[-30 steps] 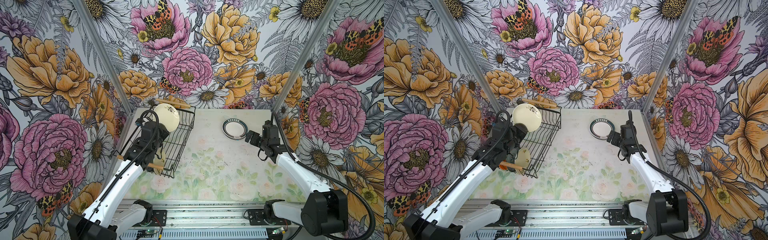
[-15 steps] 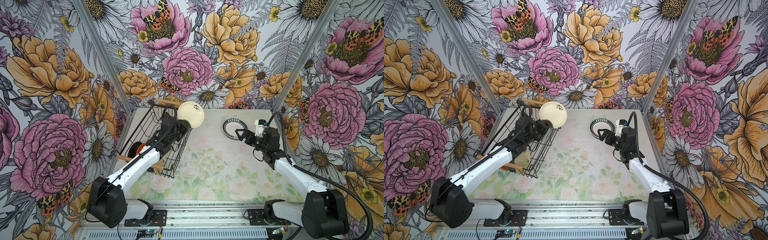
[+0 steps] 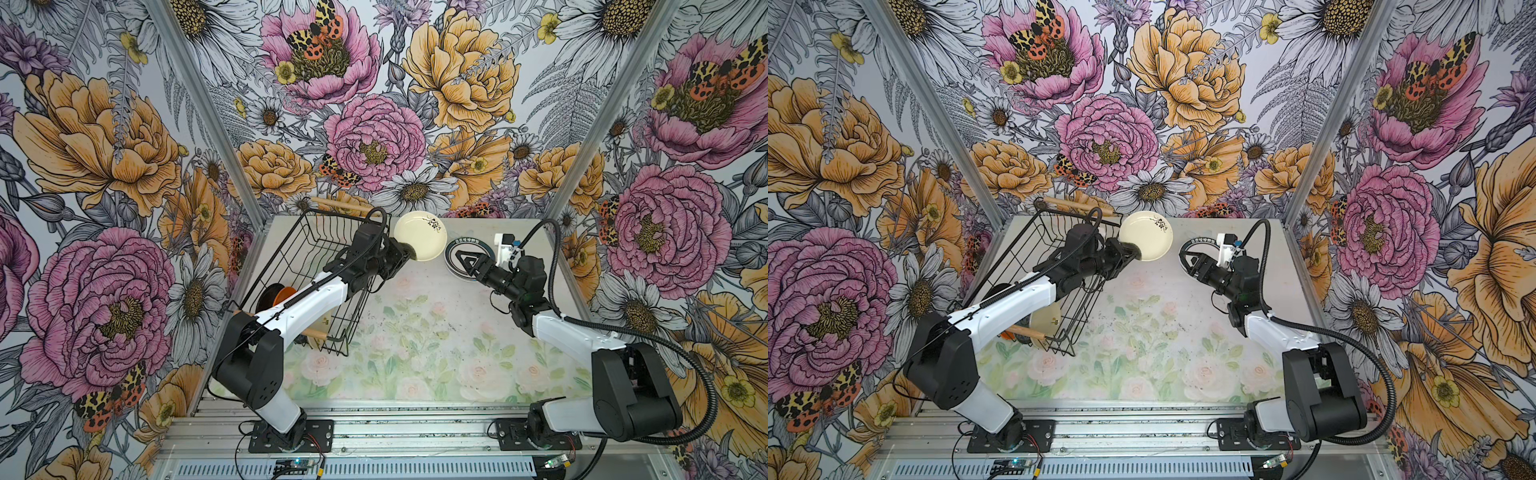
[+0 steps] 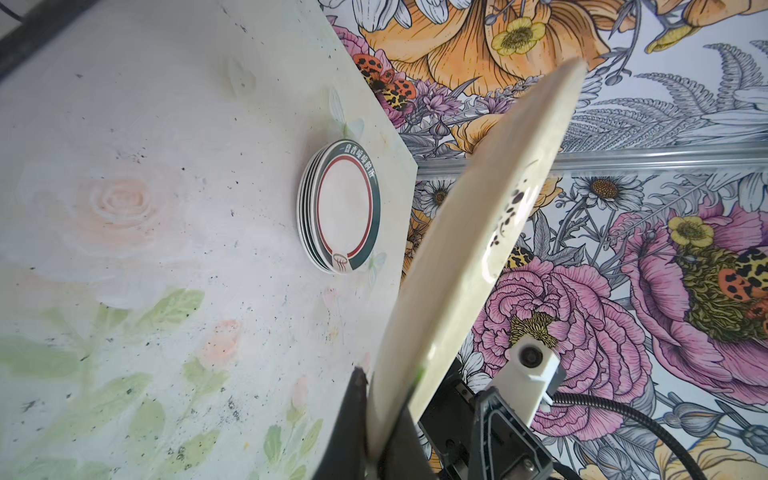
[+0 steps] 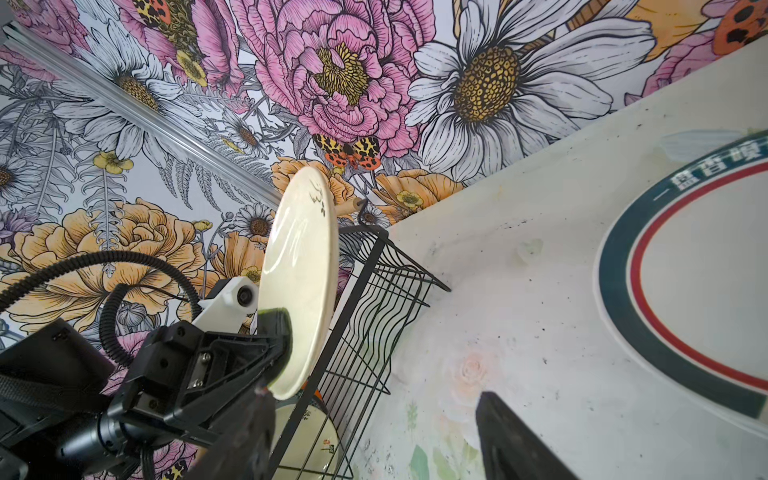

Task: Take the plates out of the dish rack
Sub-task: 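Lift the cream plate out of the rack with the left gripper while the right approaches, then grasp the cream plate rim with the right gripper while the left releases it, then carry the cream plate toward the robot with the right gripper while the left returns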

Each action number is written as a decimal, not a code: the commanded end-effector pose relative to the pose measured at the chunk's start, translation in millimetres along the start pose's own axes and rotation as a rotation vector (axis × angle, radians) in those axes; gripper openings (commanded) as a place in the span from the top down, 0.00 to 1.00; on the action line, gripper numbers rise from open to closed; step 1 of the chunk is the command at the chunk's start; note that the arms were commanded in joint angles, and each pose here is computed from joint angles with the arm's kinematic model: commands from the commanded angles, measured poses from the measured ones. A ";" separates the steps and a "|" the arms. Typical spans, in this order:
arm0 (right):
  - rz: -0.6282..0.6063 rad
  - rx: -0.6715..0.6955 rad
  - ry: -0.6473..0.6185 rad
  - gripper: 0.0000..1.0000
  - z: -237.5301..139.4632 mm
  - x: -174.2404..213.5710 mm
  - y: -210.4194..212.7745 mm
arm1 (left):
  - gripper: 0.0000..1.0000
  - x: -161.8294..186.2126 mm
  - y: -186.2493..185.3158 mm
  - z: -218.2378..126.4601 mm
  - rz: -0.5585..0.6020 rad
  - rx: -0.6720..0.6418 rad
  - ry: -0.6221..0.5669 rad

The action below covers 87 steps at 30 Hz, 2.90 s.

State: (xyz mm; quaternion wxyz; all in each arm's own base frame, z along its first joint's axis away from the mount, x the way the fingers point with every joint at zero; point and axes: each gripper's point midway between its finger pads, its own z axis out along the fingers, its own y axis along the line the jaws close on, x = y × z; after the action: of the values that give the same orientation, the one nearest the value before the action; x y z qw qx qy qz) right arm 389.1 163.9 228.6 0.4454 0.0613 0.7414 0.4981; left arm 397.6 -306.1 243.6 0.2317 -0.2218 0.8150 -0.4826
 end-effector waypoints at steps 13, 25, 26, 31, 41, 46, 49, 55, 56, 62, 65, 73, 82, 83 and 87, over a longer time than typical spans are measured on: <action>-0.009 -0.115 -0.003 0.40 33.9 -15.2 25.5 | 1.00 31.5 -6.2 23.1 0.025 0.038 0.164; 0.005 -0.144 0.023 0.71 48.3 -12.5 27.6 | 1.00 37.3 -1.3 27.4 0.029 0.037 0.194; 0.007 -0.145 0.025 0.73 48.5 -12.1 27.6 | 1.00 37.4 -2.0 27.8 0.033 0.039 0.196; 0.017 -0.147 0.033 1.00 49.3 -11.1 27.0 | 1.00 41.6 -4.3 31.1 0.059 0.039 0.221; -0.010 -0.152 0.038 1.00 51.2 -15.7 31.8 | 0.57 50.7 -17.0 32.5 0.112 0.075 0.260; -0.112 -0.156 0.046 1.00 55.1 -33.3 43.2 | 0.35 55.5 -24.3 20.3 0.184 0.076 0.261; -0.243 -0.142 0.056 1.00 55.9 -53.3 56.3 | 0.31 58.4 -22.7 7.8 0.245 0.056 0.261; -0.532 -0.088 -0.003 1.00 44.5 -106.7 85.0 | 0.22 46.6 -3.5 -32.8 0.387 -0.083 0.199; -0.579 -0.057 -0.013 1.00 41.3 -113.7 87.5 | 0.15 40.6 -1.2 -43.2 0.412 -0.111 0.171; -0.804 0.134 -0.110 1.00 12.3 -148.0 99.3 | 0.01 -4.9 9.3 -107.1 0.514 -0.269 -0.010; -0.839 0.253 -0.180 1.00 -11.8 -159.0 92.1 | 0.01 -34.8 25.7 -137.8 0.489 -0.368 -0.098; -0.625 0.565 -0.254 1.00 -85.6 -149.1 28.8 | 0.01 -82.3 105.4 -206.1 0.368 -0.739 -0.234; -0.298 0.768 -0.180 1.00 -145.5 -56.9 -43.8 | 0.01 -72.7 147.0 -214.4 0.340 -0.886 -0.182; -0.258 0.787 -0.173 1.00 -152.1 -46.1 -50.5 | 0.01 -71.3 146.8 -213.8 0.349 -0.885 -0.178; -0.065 0.819 -0.119 1.00 -163.4 -8.4 -68.8 | 0.01 -71.8 152.7 -215.8 0.364 -0.916 -0.180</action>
State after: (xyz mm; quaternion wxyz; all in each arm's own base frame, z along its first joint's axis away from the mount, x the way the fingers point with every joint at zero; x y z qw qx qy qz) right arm 314.4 15.8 208.1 0.4740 0.1683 0.8562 0.1177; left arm 309.5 -57.4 214.4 0.2588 -0.2046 0.9435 -0.0321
